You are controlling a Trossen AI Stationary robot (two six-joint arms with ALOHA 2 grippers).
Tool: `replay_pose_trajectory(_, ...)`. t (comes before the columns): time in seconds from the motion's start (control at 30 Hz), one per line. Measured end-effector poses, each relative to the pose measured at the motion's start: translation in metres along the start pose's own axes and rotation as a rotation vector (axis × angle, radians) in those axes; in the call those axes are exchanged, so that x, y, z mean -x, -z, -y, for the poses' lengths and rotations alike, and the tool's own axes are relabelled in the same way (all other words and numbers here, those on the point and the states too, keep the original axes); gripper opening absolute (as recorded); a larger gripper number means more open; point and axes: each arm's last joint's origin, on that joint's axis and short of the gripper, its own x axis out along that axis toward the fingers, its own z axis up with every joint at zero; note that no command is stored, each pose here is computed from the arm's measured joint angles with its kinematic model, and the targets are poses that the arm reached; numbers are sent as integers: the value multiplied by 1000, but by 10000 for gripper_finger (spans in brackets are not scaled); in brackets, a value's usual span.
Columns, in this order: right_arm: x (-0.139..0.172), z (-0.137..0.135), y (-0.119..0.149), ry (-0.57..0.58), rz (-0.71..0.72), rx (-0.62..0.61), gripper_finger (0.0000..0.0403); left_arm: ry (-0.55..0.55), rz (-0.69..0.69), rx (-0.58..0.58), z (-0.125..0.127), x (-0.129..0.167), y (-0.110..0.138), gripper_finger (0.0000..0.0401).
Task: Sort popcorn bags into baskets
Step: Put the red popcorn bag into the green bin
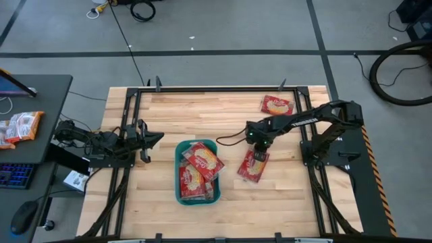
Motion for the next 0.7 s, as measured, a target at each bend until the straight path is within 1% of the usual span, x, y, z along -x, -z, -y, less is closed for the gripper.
replay_pose_trajectory(0.03,5,-3,-4,-4,-5,8,5,0,0,0,0,0,0,7)
replay_pose_trajectory(0.1,18,-13,-16,-14,32,37,5,0,0,0,0,0,0,7)
replay_pose_trajectory(0.2,36,-30,-26,-17,42,90,4,0,0,0,0,0,0,7)
replay_pose_trajectory(0.3,56,-51,-38,-18,102,148,3,0,0,0,0,0,0,7)
replay_pose_trajectory(0.37,68,-64,-42,-14,123,183,2,0,0,0,0,0,0,7)
replay_pose_trajectory(0.5,94,-93,-50,-42,201,255,2,0,0,0,0,0,0,7)
replay_pose_trajectory(0.7,132,-131,-51,-81,300,340,1,0,0,6,0,0,0,7)
